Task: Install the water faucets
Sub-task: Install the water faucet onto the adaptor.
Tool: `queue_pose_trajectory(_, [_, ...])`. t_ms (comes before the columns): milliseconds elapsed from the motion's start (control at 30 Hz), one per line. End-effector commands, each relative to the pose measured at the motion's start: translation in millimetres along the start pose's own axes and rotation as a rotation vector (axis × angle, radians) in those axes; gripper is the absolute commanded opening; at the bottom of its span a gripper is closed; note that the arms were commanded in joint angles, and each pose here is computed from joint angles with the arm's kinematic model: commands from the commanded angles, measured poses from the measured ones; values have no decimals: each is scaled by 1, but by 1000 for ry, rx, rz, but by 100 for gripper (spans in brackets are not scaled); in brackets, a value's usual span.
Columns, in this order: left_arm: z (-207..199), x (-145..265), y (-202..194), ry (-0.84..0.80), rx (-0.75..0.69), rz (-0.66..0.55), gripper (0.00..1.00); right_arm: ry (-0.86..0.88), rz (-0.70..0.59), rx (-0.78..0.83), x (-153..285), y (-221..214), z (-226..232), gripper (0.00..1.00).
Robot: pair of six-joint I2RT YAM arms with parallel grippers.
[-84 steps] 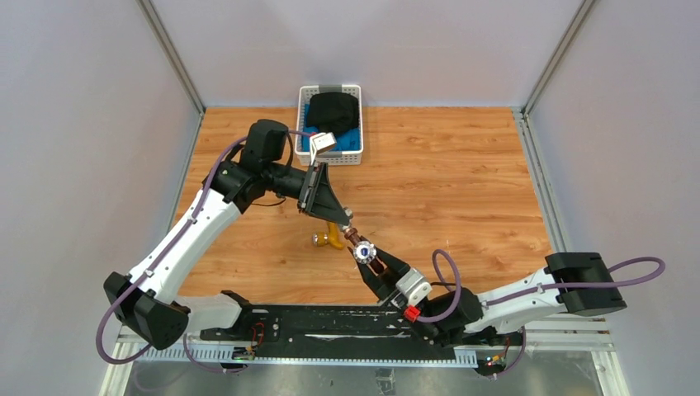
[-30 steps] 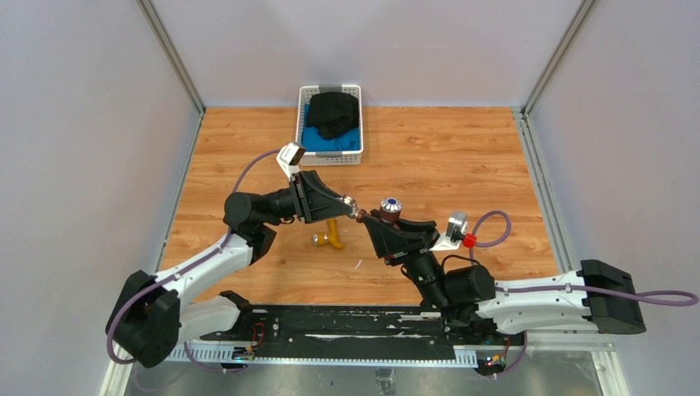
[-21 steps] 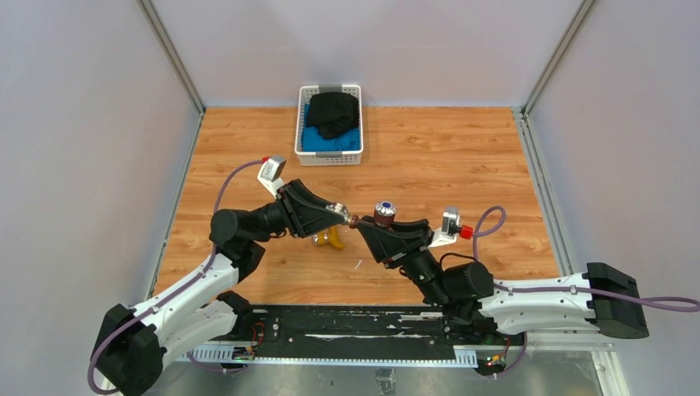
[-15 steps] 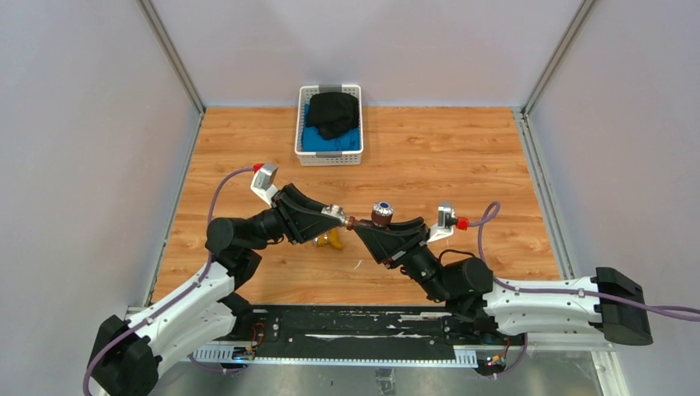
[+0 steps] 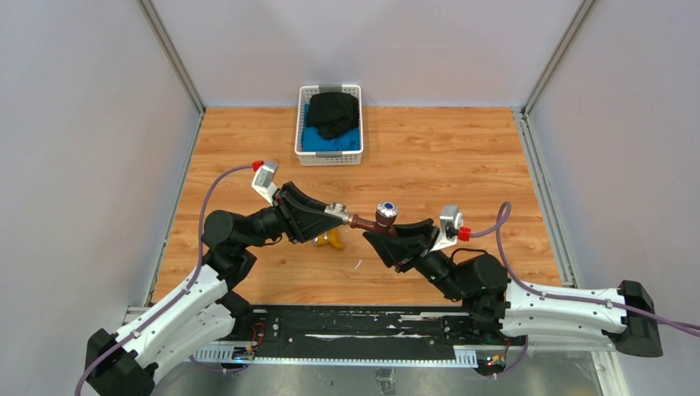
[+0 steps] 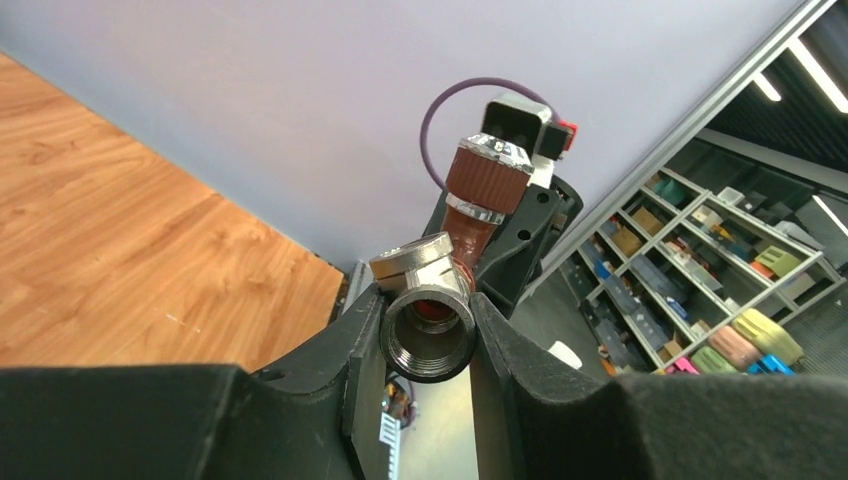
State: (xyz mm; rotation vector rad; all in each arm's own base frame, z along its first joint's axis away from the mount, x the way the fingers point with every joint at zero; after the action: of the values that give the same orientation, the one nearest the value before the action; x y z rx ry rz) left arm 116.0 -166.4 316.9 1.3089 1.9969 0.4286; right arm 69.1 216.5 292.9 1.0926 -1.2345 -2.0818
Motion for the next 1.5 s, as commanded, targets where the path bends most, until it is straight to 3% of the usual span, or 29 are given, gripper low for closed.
queue_pose_trajectory(0, [-33,-3,22,-26,-74,-66,0,-37,29,371,4,12,-22,0])
queue_pose_trajectory(167, [-33,-5,26,28,-9,-108,0,115,22,435,7,22,-14,0])
queue_pose_trajectory(367, [-29,-12,29,43,34,-91,0,153,4,314,4,31,-3,0])
queue_pose_trajectory(400, [-28,-13,30,46,42,-90,0,160,12,298,3,32,-1,3])
queue_pose_trajectory(500, [-29,-17,32,45,65,-82,0,199,19,275,1,36,4,28])
queue_pose_trajectory(667, [-23,-18,31,65,86,-99,0,225,22,236,-4,42,11,47])
queue_pose_trajectory(833, [-25,-16,32,63,78,-126,0,240,34,188,-11,42,16,52])
queue_pose_trajectory(1000, [-27,-16,31,43,88,-119,0,217,35,142,-18,45,14,70])
queue_pose_trajectory(1467, [-30,-18,30,-9,113,-84,0,218,58,77,-25,52,-3,74])
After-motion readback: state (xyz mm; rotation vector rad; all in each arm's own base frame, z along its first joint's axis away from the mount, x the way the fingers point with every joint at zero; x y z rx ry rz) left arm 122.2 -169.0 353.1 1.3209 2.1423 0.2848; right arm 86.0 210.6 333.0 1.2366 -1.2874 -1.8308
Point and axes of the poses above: each gripper's point midway between its finger pads, its own x axis back along the fingers, its own z axis along the line the jaws close on, y = z × x, the point moved 10 cm from there along x, back along the fingers, and after that the axes turned 10 degrees about x, right-handed, at the moved point
